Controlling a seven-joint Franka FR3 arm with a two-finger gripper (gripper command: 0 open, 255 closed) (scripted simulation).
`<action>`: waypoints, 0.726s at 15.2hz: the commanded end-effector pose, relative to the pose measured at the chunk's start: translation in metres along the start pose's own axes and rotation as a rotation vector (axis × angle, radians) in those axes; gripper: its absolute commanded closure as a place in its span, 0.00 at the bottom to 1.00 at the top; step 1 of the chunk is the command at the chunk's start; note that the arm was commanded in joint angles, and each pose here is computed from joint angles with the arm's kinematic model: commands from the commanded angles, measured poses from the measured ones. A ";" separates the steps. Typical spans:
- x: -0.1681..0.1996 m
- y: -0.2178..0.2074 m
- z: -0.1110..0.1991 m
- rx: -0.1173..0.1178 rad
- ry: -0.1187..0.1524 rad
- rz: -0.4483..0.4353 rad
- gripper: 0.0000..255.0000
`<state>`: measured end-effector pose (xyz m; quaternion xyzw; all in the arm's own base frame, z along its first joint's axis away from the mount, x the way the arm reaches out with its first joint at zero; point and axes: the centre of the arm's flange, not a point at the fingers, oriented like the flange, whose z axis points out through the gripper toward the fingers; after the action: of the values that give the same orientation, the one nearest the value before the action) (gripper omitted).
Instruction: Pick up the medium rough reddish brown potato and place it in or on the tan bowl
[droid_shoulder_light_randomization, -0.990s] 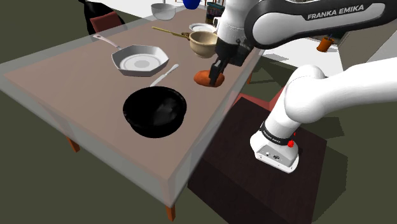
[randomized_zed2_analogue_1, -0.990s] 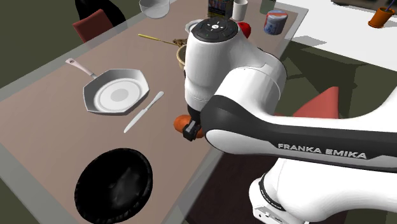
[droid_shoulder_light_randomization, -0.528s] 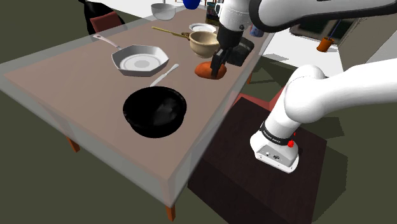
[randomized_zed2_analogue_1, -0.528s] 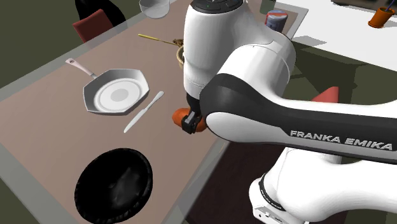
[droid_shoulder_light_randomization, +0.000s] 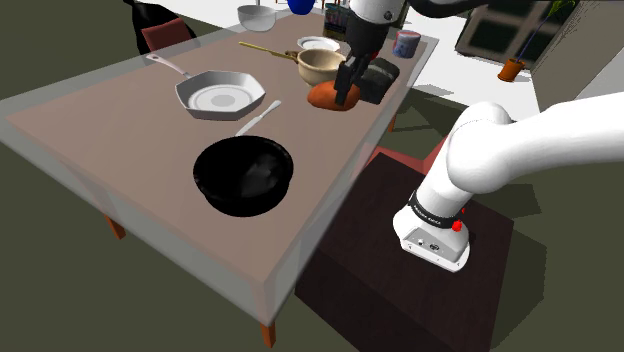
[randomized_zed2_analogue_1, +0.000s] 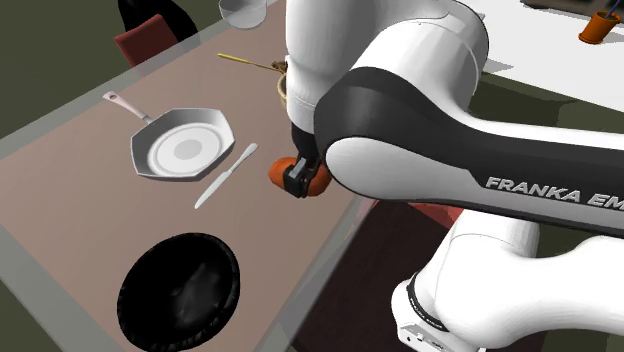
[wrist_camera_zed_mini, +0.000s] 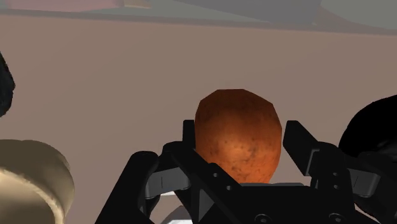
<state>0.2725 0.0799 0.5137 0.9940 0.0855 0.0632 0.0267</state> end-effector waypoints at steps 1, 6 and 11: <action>0.002 0.002 -0.011 0.000 0.000 0.000 1.00; 0.005 0.003 -0.037 0.000 0.000 0.000 1.00; 0.024 0.039 -0.042 0.000 0.000 0.000 1.00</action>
<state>0.2881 0.0579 0.5617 0.9940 0.0852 0.0631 0.0264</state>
